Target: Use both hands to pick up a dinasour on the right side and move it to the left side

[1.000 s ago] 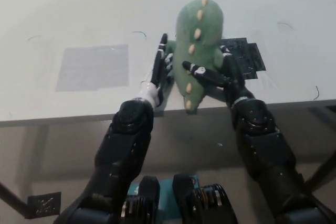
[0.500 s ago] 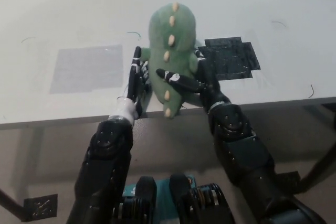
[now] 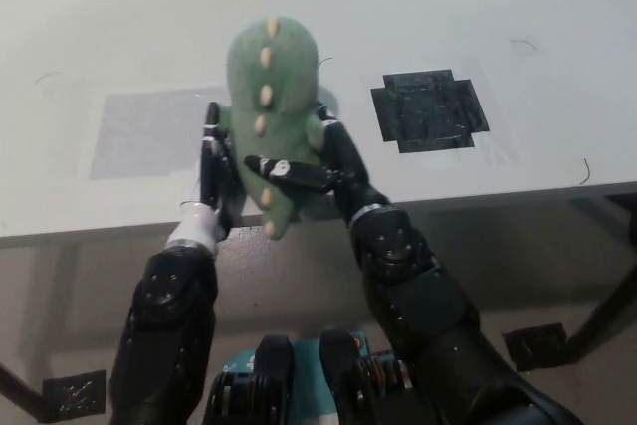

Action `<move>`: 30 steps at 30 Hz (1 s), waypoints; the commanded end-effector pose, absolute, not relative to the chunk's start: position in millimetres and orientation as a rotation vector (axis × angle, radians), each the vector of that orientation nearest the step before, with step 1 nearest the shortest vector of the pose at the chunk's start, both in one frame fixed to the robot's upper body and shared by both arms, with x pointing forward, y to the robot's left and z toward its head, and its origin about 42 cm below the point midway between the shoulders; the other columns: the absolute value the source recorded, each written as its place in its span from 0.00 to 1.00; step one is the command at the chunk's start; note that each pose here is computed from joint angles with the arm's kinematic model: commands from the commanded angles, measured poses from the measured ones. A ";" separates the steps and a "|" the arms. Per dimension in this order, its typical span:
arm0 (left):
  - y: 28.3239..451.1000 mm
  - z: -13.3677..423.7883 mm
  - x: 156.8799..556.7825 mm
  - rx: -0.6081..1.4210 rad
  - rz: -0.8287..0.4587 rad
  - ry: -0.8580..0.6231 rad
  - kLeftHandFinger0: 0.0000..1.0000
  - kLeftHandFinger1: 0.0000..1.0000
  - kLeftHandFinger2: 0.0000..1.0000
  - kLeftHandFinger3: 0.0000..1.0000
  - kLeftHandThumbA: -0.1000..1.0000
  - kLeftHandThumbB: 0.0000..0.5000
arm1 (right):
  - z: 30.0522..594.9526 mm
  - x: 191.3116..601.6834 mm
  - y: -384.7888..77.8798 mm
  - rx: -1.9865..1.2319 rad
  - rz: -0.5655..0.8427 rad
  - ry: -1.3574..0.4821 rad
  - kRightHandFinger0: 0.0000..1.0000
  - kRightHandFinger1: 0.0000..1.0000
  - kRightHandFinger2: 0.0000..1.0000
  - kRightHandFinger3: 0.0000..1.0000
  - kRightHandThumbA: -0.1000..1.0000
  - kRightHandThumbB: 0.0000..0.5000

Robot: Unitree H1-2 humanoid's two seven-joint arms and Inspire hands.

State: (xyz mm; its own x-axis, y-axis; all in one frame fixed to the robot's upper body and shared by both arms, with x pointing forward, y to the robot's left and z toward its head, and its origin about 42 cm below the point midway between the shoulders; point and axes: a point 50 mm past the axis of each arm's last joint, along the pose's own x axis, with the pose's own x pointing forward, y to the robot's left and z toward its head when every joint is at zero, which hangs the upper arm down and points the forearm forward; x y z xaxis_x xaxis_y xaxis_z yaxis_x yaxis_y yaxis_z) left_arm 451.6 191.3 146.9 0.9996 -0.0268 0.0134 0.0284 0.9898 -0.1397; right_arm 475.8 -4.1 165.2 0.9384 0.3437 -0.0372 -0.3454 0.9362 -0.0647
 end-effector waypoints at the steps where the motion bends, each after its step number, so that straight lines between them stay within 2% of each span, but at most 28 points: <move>1: 202.0 151.0 451.9 -0.127 0.000 -0.058 1.00 1.00 1.00 1.00 1.00 0.22 | 188.8 456.0 65.9 -0.093 0.546 -0.009 1.00 1.00 1.00 1.00 1.00 0.05; 3: 207.4 151.8 450.9 -0.095 0.000 -0.084 1.00 1.00 1.00 1.00 1.00 0.22 | 191.3 454.6 69.9 -0.097 0.565 -0.024 1.00 1.00 1.00 1.00 1.00 0.04; 4: 210.5 151.3 449.8 -0.095 0.000 -0.084 1.00 1.00 1.00 1.00 1.00 0.20 | 191.1 454.1 72.0 -0.101 0.569 -0.024 1.00 1.00 1.00 1.00 1.00 0.00; 7: 217.3 150.8 447.7 -0.099 -0.001 -0.081 1.00 1.00 1.00 1.00 1.00 0.22 | 193.6 451.7 76.9 -0.101 0.588 -0.025 1.00 1.00 1.00 1.00 1.00 0.00; 9: 227.9 150.8 444.4 -0.090 0.012 -0.098 1.00 1.00 1.00 1.00 1.00 0.15 | 194.7 449.9 83.8 -0.104 0.614 -0.024 1.00 1.00 1.00 1.00 1.00 0.00; 10: 229.1 151.1 444.1 -0.086 0.013 -0.101 1.00 1.00 1.00 1.00 1.00 0.15 | 195.0 449.8 84.5 -0.106 0.618 -0.024 1.00 1.00 1.00 1.00 1.00 0.00; 13: 245.6 153.7 437.4 -0.073 0.024 -0.114 1.00 1.00 1.00 1.00 1.00 0.21 | 199.3 446.8 95.3 -0.107 0.655 -0.027 1.00 1.00 1.00 1.00 1.00 0.00; 19: 258.5 157.6 432.0 -0.046 0.040 -0.131 1.00 1.00 1.00 1.00 1.00 0.20 | 204.3 444.7 105.4 -0.128 0.677 -0.044 1.00 1.00 1.00 1.00 1.00 0.00; 25: 255.2 157.0 431.6 -0.058 0.029 -0.136 1.00 1.00 1.00 1.00 1.00 0.17 | 201.8 446.4 100.1 -0.127 0.678 -0.054 1.00 1.00 1.00 1.00 1.00 0.00; 30: 249.2 153.9 433.7 -0.057 0.018 -0.144 1.00 1.00 1.00 1.00 1.00 0.20 | 197.6 447.4 94.3 -0.144 0.663 -0.083 1.00 1.00 1.00 1.00 1.00 0.00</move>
State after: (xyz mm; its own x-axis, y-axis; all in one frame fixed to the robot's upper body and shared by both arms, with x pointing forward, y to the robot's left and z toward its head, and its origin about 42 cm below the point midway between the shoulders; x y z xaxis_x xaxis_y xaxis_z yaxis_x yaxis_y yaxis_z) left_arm 426.0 267.5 144.3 0.9919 0.0872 0.0920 -0.0828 0.9953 -0.0502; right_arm 460.1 58.3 177.4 0.8704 0.4908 -0.0388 -0.4917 0.8627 -0.1180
